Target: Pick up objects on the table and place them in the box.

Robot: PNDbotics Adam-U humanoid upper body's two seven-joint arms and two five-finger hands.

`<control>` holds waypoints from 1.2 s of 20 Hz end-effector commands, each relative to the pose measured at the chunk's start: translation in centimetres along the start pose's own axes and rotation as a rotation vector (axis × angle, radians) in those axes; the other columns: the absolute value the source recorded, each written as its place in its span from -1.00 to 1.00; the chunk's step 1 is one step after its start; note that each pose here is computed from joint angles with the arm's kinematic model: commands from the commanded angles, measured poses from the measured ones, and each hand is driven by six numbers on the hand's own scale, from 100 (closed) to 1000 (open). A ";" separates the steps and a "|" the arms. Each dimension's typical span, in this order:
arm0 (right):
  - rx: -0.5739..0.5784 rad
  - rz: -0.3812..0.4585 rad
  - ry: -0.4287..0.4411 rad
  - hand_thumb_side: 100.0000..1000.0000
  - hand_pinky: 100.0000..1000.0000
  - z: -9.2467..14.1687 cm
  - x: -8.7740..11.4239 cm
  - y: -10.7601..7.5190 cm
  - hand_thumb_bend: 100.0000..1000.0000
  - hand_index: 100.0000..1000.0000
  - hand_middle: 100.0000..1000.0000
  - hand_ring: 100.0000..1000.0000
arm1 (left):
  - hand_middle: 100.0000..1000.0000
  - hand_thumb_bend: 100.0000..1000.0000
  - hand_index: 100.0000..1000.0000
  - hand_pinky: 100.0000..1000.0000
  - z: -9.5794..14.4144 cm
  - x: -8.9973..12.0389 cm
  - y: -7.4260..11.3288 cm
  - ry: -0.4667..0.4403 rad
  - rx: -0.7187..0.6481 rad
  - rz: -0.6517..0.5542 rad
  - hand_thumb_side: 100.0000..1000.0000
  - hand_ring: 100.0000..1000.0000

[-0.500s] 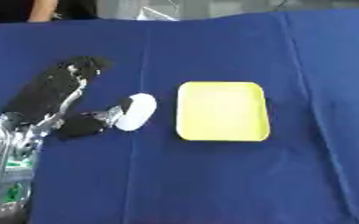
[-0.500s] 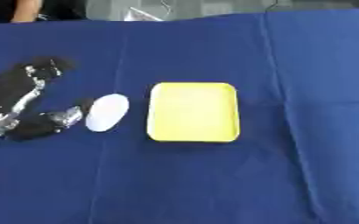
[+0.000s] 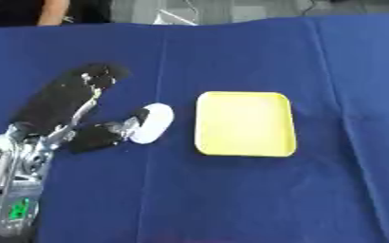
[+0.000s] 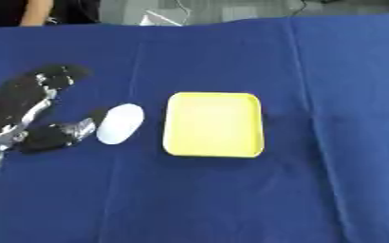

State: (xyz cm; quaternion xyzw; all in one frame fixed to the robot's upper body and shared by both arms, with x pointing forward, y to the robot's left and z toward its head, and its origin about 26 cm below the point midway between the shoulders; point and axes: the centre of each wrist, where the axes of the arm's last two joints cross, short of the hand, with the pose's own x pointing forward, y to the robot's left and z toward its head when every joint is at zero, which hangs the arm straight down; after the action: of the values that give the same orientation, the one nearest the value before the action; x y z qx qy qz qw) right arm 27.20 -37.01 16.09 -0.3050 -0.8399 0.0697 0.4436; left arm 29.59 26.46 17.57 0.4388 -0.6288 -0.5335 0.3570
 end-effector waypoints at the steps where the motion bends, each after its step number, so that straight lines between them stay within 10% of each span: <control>1: 0.001 0.021 -0.032 0.48 0.29 -0.5 0.6 -0.7 -0.34 0.89 0.69 0.37 | 0.76 -0.37 0.88 0.79 0.1 -0.1 0.9 -0.014 0.022 -0.024 0.89 0.86; 24: 0.037 0.078 -0.040 0.48 0.29 -0.9 0.7 -1.4 -0.34 0.90 0.69 0.37 | 0.78 -0.55 0.90 0.78 1.1 -4.3 1.9 -0.217 -0.224 0.075 1.00 0.88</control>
State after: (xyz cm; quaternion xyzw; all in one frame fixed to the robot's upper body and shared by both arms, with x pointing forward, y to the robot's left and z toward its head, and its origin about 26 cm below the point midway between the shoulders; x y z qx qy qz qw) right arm 27.05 -37.66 16.76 -0.3198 -0.8328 0.0971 0.4413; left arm 29.83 30.30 18.45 0.3041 -0.6207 -0.6296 0.3548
